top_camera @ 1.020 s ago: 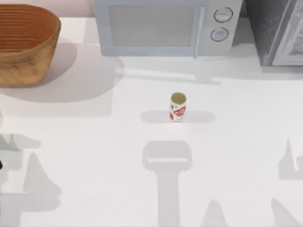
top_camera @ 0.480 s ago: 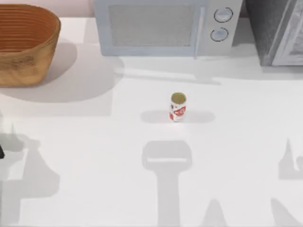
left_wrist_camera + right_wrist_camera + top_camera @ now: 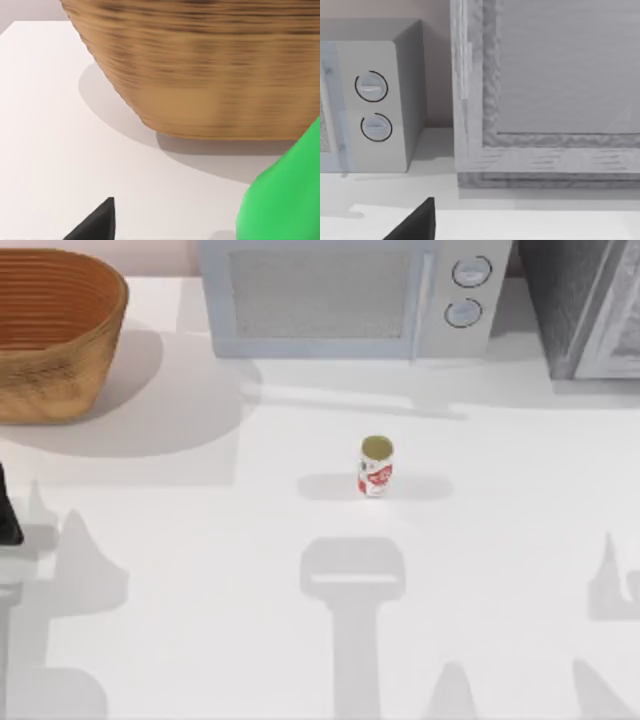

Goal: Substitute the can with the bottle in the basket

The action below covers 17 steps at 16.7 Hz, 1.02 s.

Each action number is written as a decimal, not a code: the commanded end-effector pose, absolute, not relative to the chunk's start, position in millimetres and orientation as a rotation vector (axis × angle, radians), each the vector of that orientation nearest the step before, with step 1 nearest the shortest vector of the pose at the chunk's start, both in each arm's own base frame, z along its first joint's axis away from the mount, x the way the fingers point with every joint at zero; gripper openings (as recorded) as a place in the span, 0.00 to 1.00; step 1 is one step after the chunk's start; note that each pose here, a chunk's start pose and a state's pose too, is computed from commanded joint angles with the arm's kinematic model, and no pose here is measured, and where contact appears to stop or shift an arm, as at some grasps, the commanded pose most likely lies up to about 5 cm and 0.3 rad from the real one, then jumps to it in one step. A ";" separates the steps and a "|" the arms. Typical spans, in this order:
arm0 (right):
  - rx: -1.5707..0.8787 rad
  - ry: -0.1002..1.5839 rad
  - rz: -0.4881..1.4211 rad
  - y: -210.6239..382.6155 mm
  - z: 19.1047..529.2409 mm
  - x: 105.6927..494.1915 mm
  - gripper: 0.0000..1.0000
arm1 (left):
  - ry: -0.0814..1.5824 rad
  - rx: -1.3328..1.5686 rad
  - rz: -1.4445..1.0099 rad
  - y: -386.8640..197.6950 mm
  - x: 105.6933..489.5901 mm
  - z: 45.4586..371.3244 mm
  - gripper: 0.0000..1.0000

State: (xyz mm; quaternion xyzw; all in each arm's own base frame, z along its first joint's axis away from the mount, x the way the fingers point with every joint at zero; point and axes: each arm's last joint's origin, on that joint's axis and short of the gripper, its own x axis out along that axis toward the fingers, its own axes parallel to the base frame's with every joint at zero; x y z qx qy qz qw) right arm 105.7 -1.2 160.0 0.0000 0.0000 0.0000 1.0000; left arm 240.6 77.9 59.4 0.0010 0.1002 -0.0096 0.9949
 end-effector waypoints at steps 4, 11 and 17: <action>0.000 0.000 0.000 -1.2 160.0 105.7 1.00 | 0.201 0.002 -0.019 77.9 240.6 59.4 0.77; 0.000 0.000 0.000 -1.2 160.0 105.7 1.00 | 0.201 0.002 -0.019 77.9 240.6 59.4 0.25; 0.000 0.000 0.000 -1.2 160.0 105.7 1.00 | 0.201 0.002 -0.019 77.9 240.6 59.4 0.00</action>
